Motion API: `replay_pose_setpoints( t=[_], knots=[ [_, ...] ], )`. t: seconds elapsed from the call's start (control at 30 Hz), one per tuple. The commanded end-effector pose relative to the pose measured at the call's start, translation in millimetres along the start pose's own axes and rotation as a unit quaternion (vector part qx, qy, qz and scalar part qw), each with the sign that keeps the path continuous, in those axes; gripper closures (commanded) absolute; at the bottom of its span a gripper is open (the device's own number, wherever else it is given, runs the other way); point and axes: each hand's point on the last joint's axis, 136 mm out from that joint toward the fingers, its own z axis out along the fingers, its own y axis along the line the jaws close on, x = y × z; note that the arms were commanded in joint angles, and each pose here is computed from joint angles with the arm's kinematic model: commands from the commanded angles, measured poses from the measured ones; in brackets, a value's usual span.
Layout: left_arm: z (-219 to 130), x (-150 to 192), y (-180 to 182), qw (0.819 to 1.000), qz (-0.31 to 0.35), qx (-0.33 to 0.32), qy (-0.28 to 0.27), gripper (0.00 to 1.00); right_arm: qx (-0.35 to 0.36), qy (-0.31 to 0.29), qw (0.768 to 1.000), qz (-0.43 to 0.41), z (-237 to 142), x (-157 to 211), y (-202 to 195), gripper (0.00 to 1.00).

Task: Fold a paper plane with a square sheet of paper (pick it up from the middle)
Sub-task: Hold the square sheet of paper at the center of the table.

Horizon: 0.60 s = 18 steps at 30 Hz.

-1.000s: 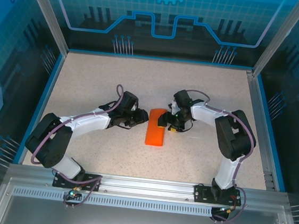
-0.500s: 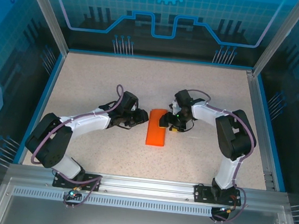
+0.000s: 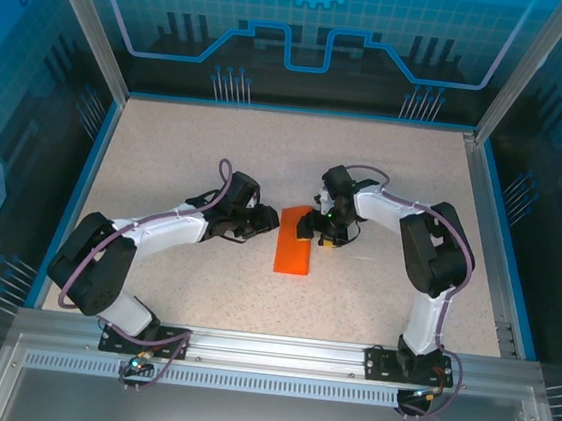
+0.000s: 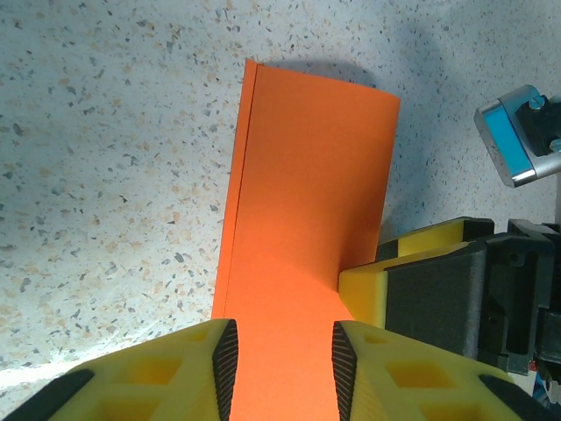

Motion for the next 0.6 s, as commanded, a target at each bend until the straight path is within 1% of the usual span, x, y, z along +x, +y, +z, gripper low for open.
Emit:
replay_pose_setpoints(
  t=[0.0, 0.2, 0.57],
  knots=[
    [-1, 4, 2, 1.000, 0.014, -0.008, 0.005, 0.63, 0.064, 0.028, 0.997, 0.024, 18, 12, -30, 0.32],
    [0, 4, 1, 1.000, 0.014, -0.008, 0.007, 0.63, 0.059, 0.031, 0.997, 0.025, 21, 13, -27, 0.29],
    [4, 6, 3, 1.000, 0.011, -0.008, 0.014, 0.65, 0.102, 0.041, 0.993, 0.034, 28, 16, -41, 0.28]
  ],
)
